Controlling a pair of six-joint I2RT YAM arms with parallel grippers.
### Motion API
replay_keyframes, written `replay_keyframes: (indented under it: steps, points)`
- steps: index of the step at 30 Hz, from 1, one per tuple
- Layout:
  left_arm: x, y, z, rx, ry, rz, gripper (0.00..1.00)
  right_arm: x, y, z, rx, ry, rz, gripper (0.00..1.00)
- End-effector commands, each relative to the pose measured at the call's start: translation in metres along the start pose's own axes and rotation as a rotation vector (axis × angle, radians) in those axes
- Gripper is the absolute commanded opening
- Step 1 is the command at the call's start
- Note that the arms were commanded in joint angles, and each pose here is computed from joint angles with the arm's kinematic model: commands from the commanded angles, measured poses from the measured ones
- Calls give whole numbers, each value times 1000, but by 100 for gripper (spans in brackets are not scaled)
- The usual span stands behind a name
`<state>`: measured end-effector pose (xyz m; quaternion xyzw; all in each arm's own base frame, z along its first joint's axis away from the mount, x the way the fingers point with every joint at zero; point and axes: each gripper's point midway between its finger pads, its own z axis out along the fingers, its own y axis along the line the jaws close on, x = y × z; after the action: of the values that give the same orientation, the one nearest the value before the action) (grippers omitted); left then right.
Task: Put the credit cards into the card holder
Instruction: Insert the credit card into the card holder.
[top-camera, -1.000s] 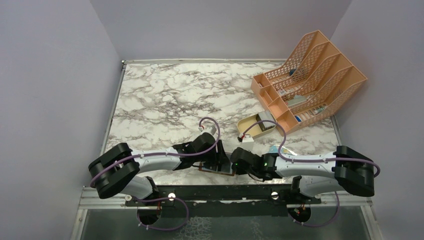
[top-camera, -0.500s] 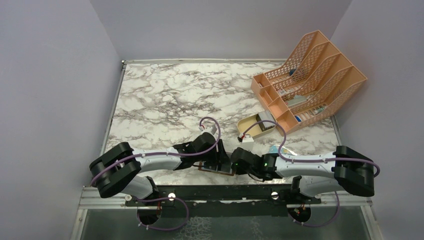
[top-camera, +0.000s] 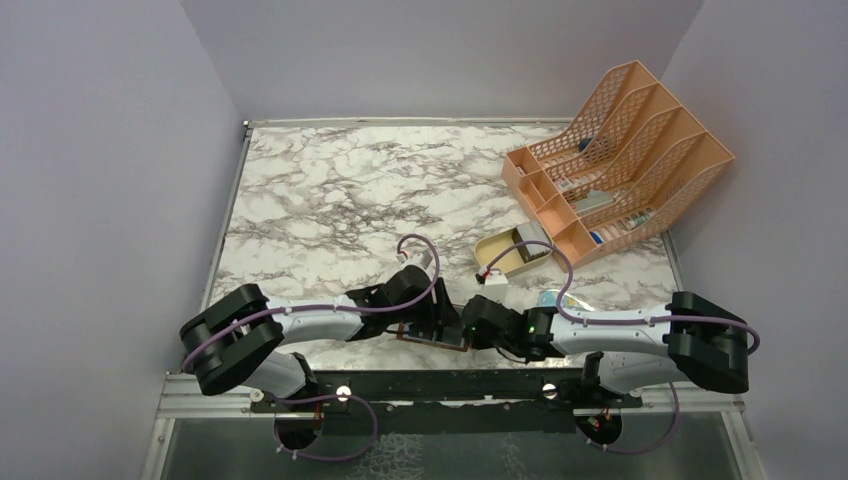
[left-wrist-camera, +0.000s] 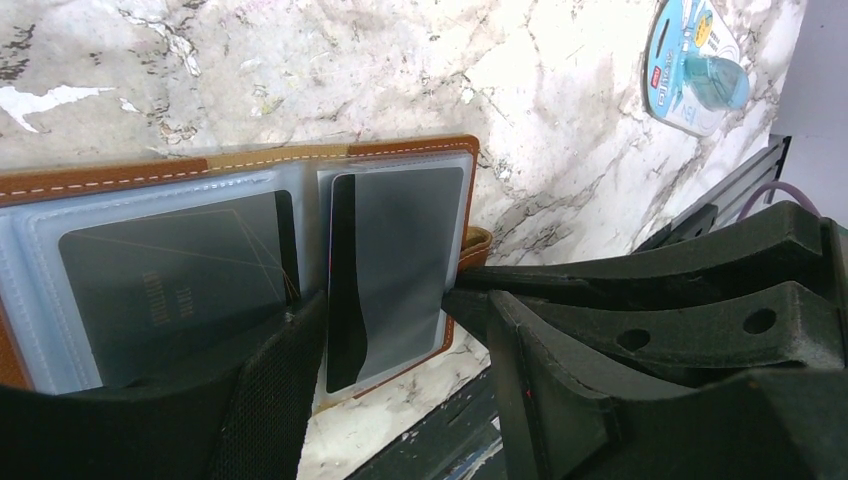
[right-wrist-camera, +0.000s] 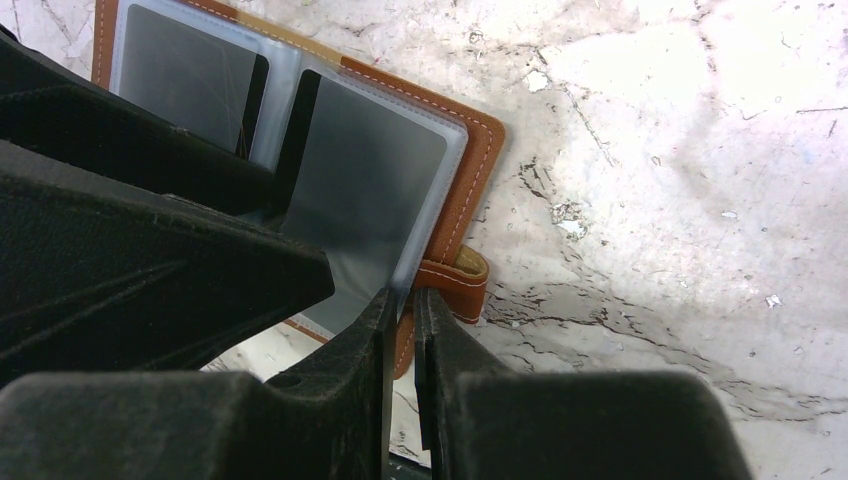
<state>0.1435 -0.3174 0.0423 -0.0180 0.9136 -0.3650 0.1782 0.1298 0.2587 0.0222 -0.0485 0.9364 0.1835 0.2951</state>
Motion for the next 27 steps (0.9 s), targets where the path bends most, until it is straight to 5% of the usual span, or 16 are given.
replay_keyframes:
  steps: [1,27]
  points:
    - [6,-17,-1,76,33,-43,61,2,-8,6,37,-9,5,13]
    - [-1,-21,-2,99,-14,-83,61,-11,-5,-13,4,-39,18,26]
